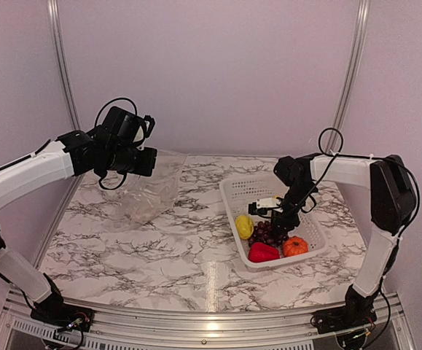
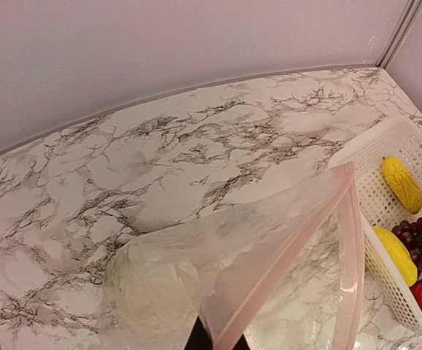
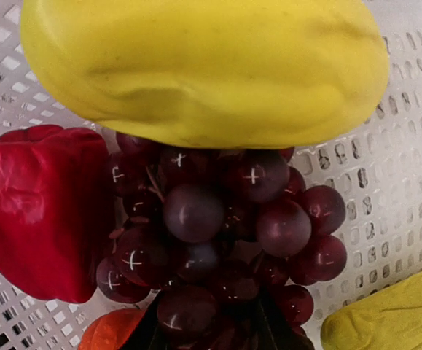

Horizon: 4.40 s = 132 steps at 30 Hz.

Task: Place the food in the zip-top bag and seal the zipper
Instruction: Pick up the fake fruit from the bin, then place the fake fruit in the zipper food storage bag.

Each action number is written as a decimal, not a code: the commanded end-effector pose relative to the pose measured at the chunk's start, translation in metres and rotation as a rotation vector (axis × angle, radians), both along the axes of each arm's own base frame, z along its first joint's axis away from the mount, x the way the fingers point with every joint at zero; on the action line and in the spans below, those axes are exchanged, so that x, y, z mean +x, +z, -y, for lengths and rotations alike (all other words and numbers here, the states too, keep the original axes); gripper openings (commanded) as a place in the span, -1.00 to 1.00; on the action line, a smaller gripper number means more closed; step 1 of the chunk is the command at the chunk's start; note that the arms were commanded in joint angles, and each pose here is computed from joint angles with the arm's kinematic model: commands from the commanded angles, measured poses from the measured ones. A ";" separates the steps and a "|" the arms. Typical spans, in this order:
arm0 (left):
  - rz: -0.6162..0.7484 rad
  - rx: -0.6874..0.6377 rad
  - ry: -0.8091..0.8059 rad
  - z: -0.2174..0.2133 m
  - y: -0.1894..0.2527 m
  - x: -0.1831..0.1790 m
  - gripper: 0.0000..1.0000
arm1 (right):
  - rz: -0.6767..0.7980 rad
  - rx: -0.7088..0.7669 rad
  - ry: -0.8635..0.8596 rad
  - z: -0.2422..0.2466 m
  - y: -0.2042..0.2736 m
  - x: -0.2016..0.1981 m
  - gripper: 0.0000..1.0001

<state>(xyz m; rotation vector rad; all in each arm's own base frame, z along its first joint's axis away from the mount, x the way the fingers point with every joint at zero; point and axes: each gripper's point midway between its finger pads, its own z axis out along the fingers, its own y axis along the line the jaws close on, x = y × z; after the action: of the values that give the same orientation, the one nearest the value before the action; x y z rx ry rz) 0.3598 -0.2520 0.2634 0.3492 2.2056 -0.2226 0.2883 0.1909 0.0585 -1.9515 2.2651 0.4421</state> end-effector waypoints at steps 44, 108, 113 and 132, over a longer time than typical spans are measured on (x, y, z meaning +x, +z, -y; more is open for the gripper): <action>0.024 -0.278 -0.032 0.043 0.028 0.014 -1.00 | 0.367 0.530 0.077 -0.064 0.272 0.019 -1.00; -0.056 -0.459 -0.133 0.073 0.032 0.001 -1.00 | 0.800 0.380 0.306 -0.255 0.252 0.011 -1.00; -0.082 -0.480 -0.148 0.079 0.028 0.000 -1.00 | 0.861 0.385 0.317 -0.259 0.265 0.017 -1.00; -0.041 -0.483 -0.144 0.070 0.047 -0.005 -1.00 | 0.939 0.230 0.317 -0.267 0.200 0.045 -0.49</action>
<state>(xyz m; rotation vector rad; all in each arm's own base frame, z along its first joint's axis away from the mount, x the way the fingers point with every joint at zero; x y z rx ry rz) 0.3620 -0.3184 0.2859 0.2154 2.1508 -0.7792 0.3247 0.4538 0.2693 -1.8550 1.2543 -0.1285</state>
